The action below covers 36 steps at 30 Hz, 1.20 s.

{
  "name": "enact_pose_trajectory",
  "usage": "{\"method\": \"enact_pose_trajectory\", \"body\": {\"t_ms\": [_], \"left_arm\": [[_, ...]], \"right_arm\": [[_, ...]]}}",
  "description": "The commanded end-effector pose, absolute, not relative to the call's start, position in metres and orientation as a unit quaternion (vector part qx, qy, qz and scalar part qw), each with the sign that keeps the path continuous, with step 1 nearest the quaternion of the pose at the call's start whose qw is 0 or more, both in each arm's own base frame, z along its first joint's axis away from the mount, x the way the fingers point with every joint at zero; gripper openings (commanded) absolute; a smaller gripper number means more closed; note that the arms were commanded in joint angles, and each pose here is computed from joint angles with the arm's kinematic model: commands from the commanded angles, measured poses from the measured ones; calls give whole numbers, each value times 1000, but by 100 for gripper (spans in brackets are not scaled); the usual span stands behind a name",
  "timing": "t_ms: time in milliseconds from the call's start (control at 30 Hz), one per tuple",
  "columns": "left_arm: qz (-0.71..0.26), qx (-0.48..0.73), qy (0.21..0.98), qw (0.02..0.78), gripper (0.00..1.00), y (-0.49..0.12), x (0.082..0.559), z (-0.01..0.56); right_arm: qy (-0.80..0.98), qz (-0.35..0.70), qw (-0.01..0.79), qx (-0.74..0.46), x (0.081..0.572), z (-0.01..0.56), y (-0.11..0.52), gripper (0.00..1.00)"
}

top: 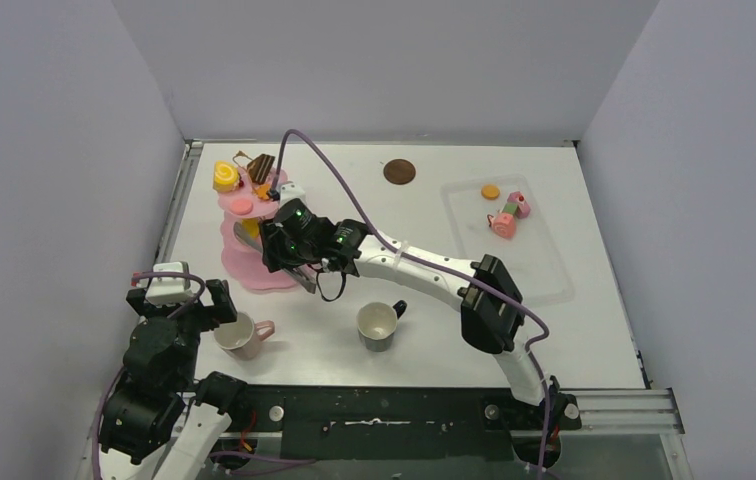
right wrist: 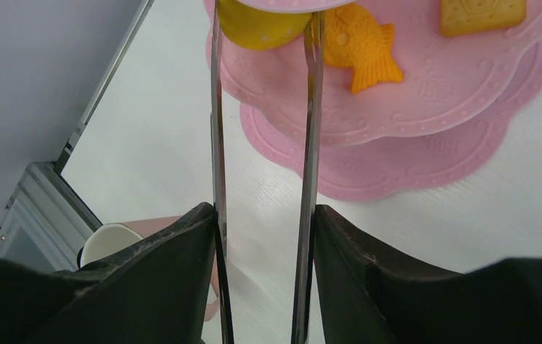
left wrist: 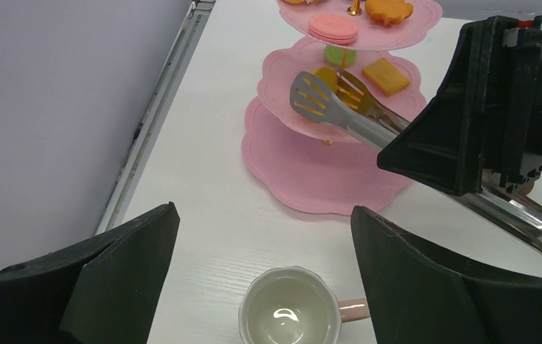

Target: Serve the afternoon tea

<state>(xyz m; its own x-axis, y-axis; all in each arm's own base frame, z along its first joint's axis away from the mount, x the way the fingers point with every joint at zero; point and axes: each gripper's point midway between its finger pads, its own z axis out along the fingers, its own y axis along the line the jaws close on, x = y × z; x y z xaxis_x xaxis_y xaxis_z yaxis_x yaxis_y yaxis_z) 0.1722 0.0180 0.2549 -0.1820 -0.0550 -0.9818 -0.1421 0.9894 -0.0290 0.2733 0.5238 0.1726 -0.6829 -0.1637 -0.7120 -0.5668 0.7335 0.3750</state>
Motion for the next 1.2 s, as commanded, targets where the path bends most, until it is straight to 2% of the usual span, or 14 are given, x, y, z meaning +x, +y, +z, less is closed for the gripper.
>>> {"method": "enact_pose_trajectory", "body": {"t_ms": [0,833,1167], "left_arm": [[25,-82,744,662,89,21,169,278],[22,-79,746,661,89,20,170,277],[14,-71,747,661,89,16,170,277]], "right_arm": [[843,315,389,-197,285,222,526,51],[837,339,379,-203,258,255,497,50],[850,313,371,-207,238,253,449,49]]}}
